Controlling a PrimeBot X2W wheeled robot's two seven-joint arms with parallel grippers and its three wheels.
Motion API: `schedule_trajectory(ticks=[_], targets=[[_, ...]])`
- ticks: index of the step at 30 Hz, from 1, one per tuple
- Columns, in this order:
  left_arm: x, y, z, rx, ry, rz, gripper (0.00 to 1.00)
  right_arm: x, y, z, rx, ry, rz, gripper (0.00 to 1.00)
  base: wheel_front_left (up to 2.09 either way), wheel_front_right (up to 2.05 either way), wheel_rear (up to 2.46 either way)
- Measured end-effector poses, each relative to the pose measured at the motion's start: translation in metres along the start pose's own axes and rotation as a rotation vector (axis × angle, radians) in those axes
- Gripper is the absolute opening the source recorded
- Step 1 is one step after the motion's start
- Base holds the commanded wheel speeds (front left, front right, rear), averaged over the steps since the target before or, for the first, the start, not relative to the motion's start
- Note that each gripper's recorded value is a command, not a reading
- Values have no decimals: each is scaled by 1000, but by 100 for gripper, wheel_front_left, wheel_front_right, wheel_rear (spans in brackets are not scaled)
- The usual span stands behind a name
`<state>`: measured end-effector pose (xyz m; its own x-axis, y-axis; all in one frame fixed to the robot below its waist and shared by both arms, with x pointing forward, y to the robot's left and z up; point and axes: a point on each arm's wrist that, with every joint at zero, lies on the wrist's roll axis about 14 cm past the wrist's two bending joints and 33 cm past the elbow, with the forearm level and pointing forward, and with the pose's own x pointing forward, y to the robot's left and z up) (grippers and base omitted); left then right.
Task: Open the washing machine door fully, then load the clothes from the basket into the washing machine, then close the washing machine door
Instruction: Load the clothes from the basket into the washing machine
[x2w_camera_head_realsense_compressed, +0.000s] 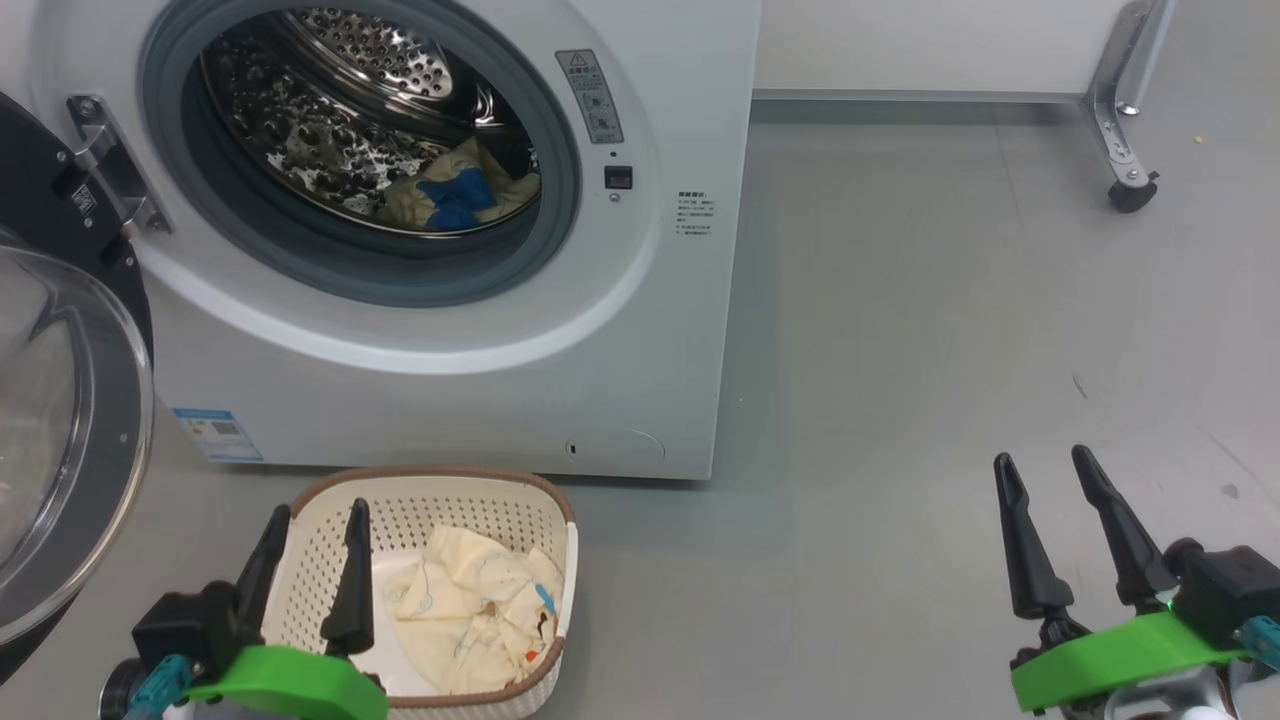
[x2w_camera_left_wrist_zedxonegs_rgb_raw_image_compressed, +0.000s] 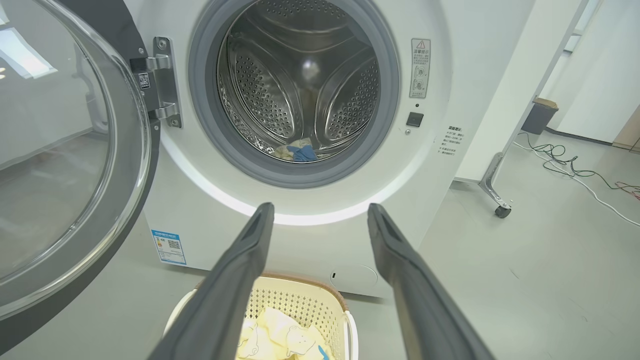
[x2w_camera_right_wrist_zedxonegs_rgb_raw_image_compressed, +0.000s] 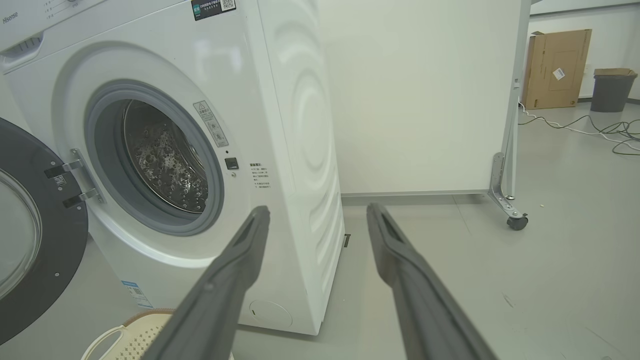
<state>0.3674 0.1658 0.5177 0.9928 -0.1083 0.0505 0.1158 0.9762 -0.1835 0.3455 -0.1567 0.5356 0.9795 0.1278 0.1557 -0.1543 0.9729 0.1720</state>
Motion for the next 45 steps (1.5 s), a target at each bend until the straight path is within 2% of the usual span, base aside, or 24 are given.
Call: schedule_trajectory(ticks=[12,19,28,36,45], targets=[[2,-2,-6,4,15,-3,100,0,-1,-3,1,8,-5,100,0,0,0],[9,-3,-24,-4,70,-9,100,3,-8,-16,5,50,-23,100,0,0,0],[55,-12,-54,-33,136,-49,100,32,-17,-45,13,117,-35,100,0,0,0],[101,-4,-125,-30,303,-64,100,59,-33,-86,7,188,-59,100,0,0,0],[145,10,-222,-90,544,-34,100,73,-55,-130,-4,267,-100,100,0,0,0]])
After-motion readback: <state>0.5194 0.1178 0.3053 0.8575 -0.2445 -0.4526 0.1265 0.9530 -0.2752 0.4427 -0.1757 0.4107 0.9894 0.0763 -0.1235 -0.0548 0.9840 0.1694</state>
